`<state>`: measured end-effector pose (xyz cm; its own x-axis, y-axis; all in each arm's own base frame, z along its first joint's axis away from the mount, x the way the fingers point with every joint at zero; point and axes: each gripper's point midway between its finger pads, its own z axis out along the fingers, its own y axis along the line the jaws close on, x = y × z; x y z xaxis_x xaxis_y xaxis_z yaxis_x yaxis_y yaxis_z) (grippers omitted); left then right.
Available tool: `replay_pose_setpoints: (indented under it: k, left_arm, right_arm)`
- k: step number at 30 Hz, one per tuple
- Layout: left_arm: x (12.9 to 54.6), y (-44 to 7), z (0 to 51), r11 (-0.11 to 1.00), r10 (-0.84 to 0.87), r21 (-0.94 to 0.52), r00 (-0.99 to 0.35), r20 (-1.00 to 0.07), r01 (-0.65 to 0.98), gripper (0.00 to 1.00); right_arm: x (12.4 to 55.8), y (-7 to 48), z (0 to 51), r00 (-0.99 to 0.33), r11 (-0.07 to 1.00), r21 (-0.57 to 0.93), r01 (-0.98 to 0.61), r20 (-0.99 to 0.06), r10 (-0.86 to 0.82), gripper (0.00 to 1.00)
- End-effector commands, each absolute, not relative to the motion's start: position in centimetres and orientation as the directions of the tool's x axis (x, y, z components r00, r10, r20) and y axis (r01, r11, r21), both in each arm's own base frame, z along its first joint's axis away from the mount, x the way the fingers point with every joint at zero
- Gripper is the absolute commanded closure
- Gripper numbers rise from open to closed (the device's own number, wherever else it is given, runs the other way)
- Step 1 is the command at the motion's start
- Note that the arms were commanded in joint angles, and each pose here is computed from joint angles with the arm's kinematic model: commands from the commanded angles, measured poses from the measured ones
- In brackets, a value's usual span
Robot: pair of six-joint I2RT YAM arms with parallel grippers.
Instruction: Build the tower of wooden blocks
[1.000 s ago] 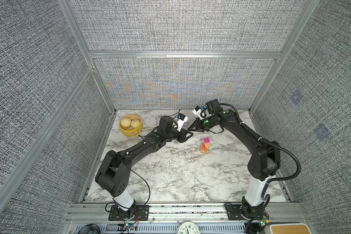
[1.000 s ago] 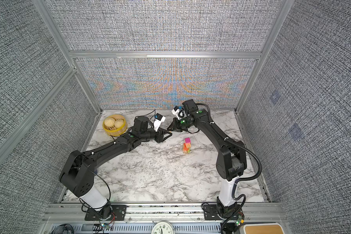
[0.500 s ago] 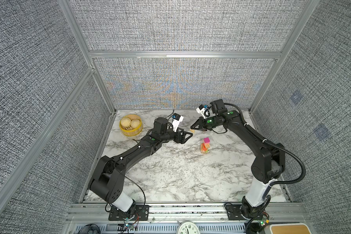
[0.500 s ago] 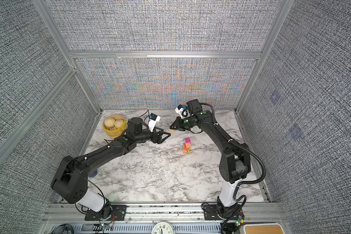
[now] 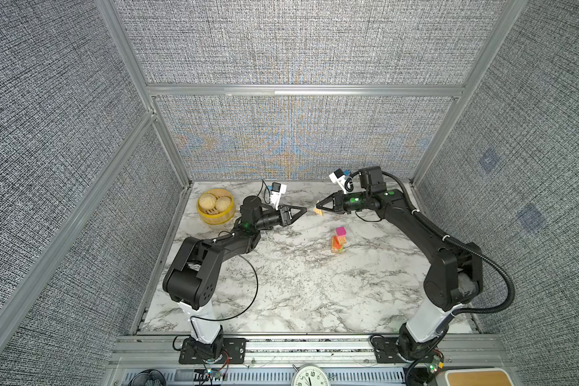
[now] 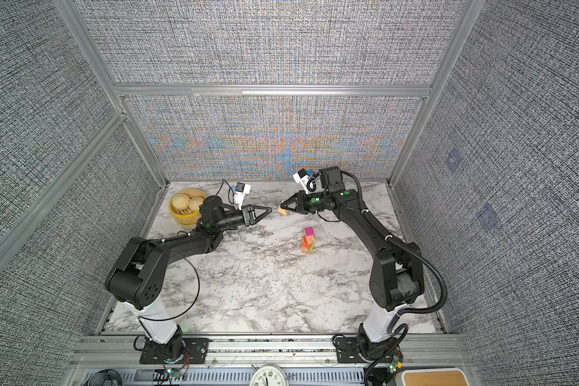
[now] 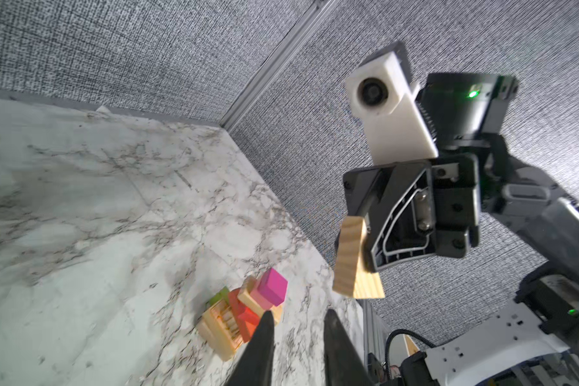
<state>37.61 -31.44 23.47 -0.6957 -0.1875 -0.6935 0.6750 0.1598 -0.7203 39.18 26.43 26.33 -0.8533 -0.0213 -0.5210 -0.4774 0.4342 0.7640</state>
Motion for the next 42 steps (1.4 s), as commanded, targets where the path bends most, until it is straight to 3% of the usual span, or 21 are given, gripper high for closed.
replay_pose_setpoints:
  k: [1, 21, 25, 31, 42]
  left_arm:
    - [36.8, -31.7, 26.9, 0.019, -0.227, -0.683, -0.662, -0.714, 0.730, 0.69]
    - [38.1, -32.6, 27.0, -0.029, -0.222, -0.711, -0.698, -0.681, 0.703, 0.68]
    - [38.6, -32.8, 26.7, -0.029, -0.224, -0.721, -0.708, -0.670, 0.692, 0.61]
    - [38.9, -33.0, 26.9, -0.034, -0.227, -0.721, -0.708, -0.669, 0.692, 0.57]
    - [39.0, -33.1, 27.3, -0.053, -0.230, -0.721, -0.711, -0.664, 0.691, 0.64]
  right_arm:
    - [39.6, 27.0, 29.0, -0.805, 0.327, 0.761, -0.561, -0.593, 0.000, 1.00]
    - [41.6, 27.1, 29.6, -0.752, 0.327, 0.716, -0.617, -0.659, 0.025, 1.00]
    - [41.4, 27.1, 29.8, -0.740, 0.325, 0.705, -0.631, -0.672, 0.020, 1.00]
    - [41.3, 27.4, 29.8, -0.741, 0.300, 0.709, -0.638, -0.671, 0.012, 1.00]
    - [41.1, 27.9, 29.4, -0.748, 0.288, 0.717, -0.635, -0.664, 0.002, 1.00]
